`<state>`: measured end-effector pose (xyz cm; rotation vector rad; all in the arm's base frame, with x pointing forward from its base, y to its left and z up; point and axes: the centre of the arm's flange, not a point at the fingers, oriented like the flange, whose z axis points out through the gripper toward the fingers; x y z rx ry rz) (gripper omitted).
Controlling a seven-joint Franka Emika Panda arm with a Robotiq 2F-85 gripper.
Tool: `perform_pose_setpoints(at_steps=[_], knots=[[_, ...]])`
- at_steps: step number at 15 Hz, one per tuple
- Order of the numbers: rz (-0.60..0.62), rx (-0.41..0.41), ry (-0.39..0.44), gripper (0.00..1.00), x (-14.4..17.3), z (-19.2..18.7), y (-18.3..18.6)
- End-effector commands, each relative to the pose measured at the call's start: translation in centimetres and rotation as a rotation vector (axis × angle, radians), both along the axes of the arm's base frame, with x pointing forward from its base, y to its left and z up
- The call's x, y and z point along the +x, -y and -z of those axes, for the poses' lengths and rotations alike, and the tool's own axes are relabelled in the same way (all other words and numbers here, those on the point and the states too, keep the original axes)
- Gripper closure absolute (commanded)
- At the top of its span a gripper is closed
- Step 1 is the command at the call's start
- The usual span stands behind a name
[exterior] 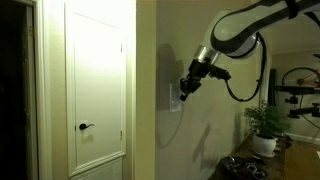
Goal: Turn on the switch on the wall.
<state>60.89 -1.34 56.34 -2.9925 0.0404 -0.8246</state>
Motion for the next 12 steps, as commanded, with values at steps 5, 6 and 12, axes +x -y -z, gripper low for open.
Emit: perform_pose_setpoints(at_steps=[5, 6, 12], knots=[[-0.017, -0.005, -0.207, 0.94, -8.6, 0.3, 0.0], [-0.017, -0.009, -0.244, 0.94, -9.6, 0.4, 0.0], [-0.026, -0.081, -0.447, 0.61, -14.2, 1.5, -0.4]])
